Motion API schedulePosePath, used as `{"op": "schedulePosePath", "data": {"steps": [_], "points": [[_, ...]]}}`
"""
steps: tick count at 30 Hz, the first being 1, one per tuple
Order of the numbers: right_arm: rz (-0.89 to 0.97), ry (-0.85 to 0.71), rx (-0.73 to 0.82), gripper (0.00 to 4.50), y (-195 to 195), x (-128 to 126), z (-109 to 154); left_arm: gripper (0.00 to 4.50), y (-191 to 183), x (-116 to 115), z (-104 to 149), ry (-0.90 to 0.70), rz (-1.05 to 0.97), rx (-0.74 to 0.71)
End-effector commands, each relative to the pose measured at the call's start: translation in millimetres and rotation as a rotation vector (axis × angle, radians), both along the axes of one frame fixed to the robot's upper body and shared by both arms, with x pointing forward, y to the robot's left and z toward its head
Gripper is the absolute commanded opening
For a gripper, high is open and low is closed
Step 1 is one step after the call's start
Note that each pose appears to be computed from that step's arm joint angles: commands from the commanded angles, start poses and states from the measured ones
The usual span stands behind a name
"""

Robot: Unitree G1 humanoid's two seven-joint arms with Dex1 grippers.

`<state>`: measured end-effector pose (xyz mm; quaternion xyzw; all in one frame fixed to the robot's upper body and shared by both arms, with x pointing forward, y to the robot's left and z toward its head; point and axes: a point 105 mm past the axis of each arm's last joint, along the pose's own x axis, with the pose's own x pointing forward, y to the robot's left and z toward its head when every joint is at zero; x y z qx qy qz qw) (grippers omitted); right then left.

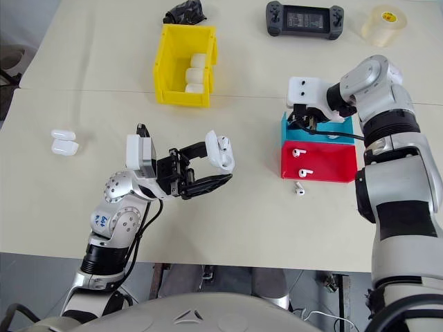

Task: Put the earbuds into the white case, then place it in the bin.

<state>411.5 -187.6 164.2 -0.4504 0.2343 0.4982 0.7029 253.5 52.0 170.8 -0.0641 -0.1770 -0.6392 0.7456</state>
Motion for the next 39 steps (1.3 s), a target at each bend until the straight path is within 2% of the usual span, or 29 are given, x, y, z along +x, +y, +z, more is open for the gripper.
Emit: {"op": "schedulePosePath", "data": {"steps": [1,5,9,12,14,16,19,22,30,39], "points": [[-0.031,-0.046,0.072,0.49,-8,1,19,2.72,0,-5,16,-0.061,-0.018,-0.033],[-0.024,-0.081,0.212,0.49,-10,-2,51,2.72,2,-2,17,-0.064,-0.013,-0.035],[0.043,-0.066,0.509,0.49,-3,-22,87,2.72,7,8,18,-0.065,0.0,-0.034],[0.104,-0.023,0.656,0.49,7,-40,95,2.72,8,13,19,-0.066,0.005,-0.037],[0.154,0.035,0.88,0.49,21,-60,104,2.72,9,19,22,-0.073,0.008,-0.039],[0.177,0.097,1.038,0.49,33,-80,107,2.72,10,22,24,-0.079,0.007,-0.038],[0.189,0.155,1.131,0.49,44,-100,105,2.72,11,25,25,-0.083,0.007,-0.039],[0.173,0.219,1.308,0.49,58,-115,108,2.72,13,28,27,-0.084,0.007,-0.037],[0.205,0.334,1.493,0.49,90,-149,103,2.72,14,34,32,-0.075,0.014,-0.046],[0.169,0.353,1.571,0.49,105,-153,96,2.72,7,32,37,-0.059,-0.008,-0.074]]}}
